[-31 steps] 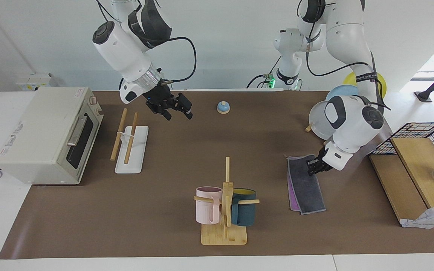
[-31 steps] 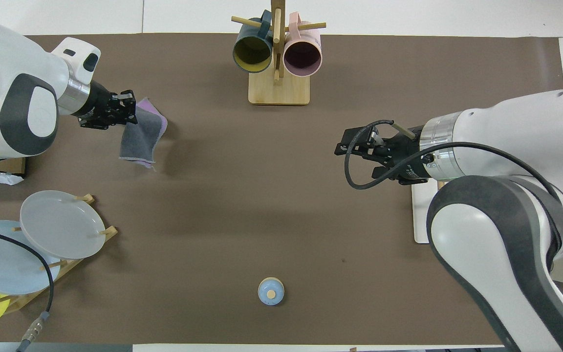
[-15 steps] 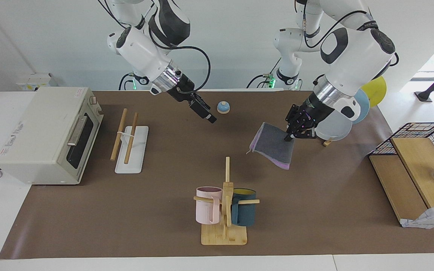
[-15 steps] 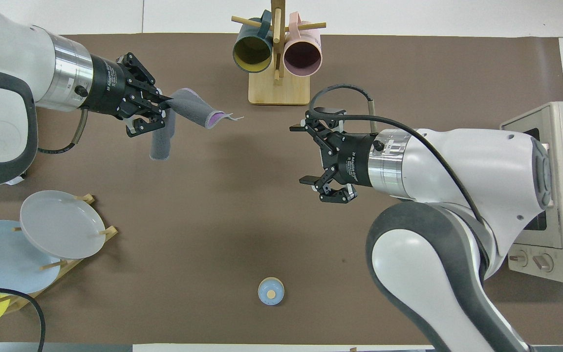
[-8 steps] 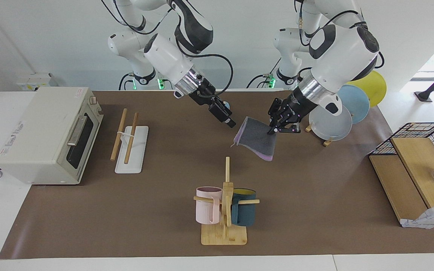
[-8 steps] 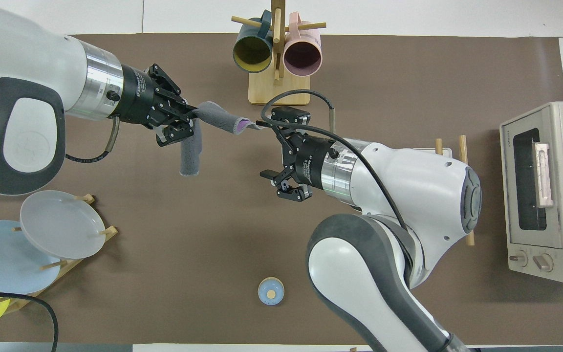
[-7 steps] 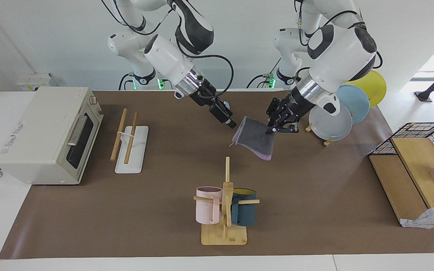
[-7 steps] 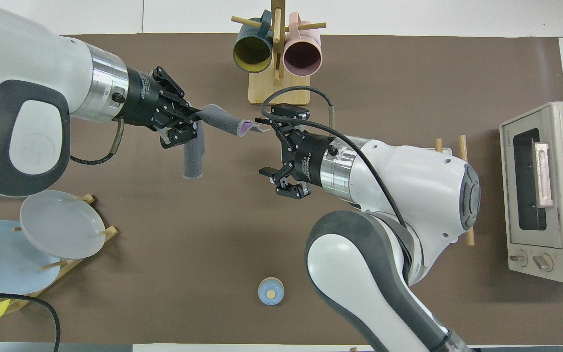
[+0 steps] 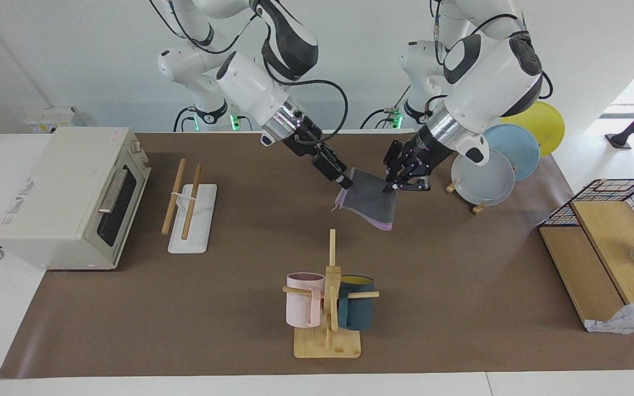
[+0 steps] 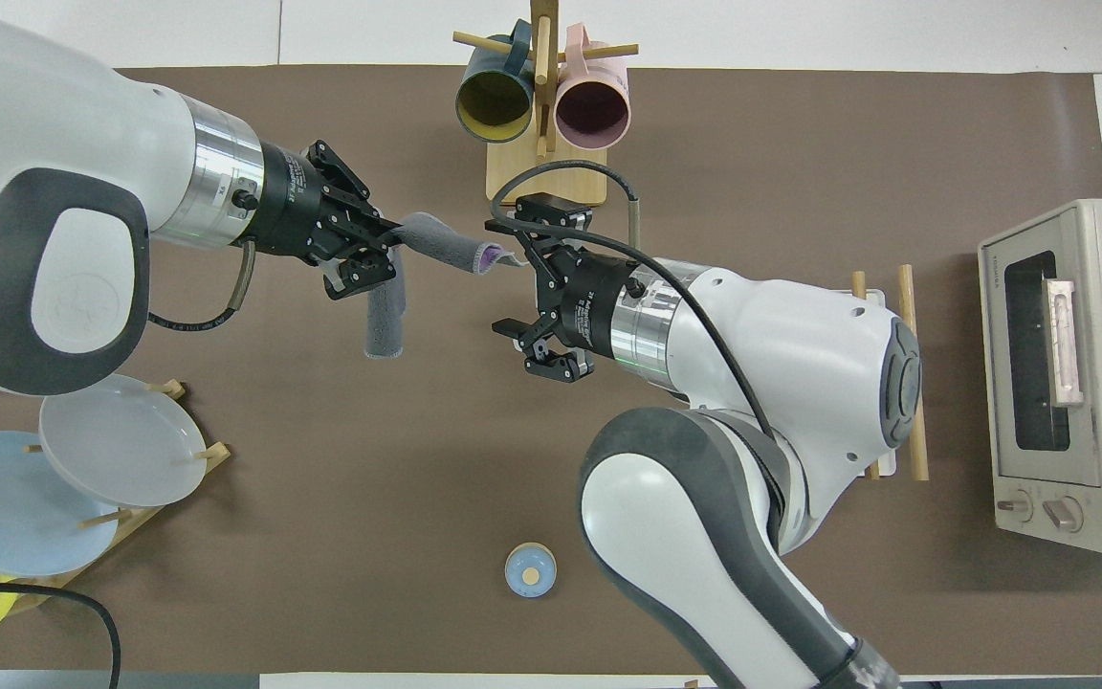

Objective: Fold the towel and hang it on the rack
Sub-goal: 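Carry the towel toward the right gripper and grasp it with the right gripper, then release the towel from the left gripper while the right gripper carries it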

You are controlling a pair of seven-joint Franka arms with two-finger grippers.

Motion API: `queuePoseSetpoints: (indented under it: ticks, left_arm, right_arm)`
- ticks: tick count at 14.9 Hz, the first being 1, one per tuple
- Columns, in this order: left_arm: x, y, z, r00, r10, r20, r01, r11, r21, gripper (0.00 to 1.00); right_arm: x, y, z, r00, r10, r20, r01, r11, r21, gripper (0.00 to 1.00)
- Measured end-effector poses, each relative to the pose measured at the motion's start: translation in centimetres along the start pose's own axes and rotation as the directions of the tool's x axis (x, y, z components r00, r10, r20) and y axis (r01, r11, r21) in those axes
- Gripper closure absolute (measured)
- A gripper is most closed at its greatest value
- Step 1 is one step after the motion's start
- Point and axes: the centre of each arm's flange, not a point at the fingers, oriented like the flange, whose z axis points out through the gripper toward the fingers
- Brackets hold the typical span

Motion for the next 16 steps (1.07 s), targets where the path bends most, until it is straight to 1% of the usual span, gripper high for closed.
queuePoseSetpoints:
  ticks: [4, 5, 6, 7, 8, 11, 14, 15, 16]
  left_arm:
    - [-0.3, -0.3, 0.2, 1.000, -0.007, -0.001, 0.007, 1.000, 0.004, 0.93]
    - [-0.3, -0.4, 0.3, 1.000, -0.010, -0.002, 0.010, 1.000, 0.005, 0.93]
    - [-0.3, -0.4, 0.3, 1.000, -0.012, -0.002, 0.012, 1.000, 0.005, 0.93]
    - [-0.3, -0.4, 0.3, 1.000, -0.013, -0.002, 0.013, 1.000, 0.006, 0.93]
    - [-0.3, -0.4, 0.3, 1.000, -0.014, -0.002, 0.014, 1.000, 0.006, 0.93]
    - [-0.3, -0.4, 0.4, 1.000, -0.015, -0.003, 0.015, 1.000, 0.007, 0.93]
    - [-0.3, -0.5, 0.4, 1.000, -0.016, -0.004, 0.016, 1.000, 0.009, 0.93]
    - [-0.3, -0.5, 0.5, 1.000, -0.017, -0.005, 0.017, 1.000, 0.009, 0.93]
    - [-0.3, -0.5, 0.4, 1.000, -0.017, -0.005, 0.017, 1.000, 0.009, 0.93]
  right_arm:
    - [-0.5, -0.4, 1.4, 1.000, -0.002, 0.006, 0.002, 1.000, 0.008, 0.00]
    - [-0.6, -0.4, 1.7, 1.000, -0.003, 0.004, 0.003, 1.000, 0.012, 0.03]
    - [-0.6, -0.5, 1.8, 1.000, -0.004, 0.003, 0.004, 1.000, 0.015, 0.03]
    - [-0.7, -0.6, 1.9, 1.000, -0.005, 0.003, 0.005, 1.000, 0.016, 0.07]
    - [-0.7, -0.6, 1.9, 1.000, -0.005, 0.004, 0.005, 1.000, 0.017, 0.24]
    - [-0.8, -0.7, 1.8, 1.000, -0.006, 0.005, 0.006, 1.000, 0.019, 0.56]
    - [-0.8, -0.7, 1.8, 1.000, -0.006, 0.005, 0.006, 1.000, 0.019, 0.85]
    - [-0.8, -0.7, 1.8, 1.000, -0.006, 0.005, 0.006, 1.000, 0.019, 0.97]
    - [-0.8, -0.8, 1.8, 1.000, -0.007, 0.005, 0.007, 1.000, 0.020, 0.98]
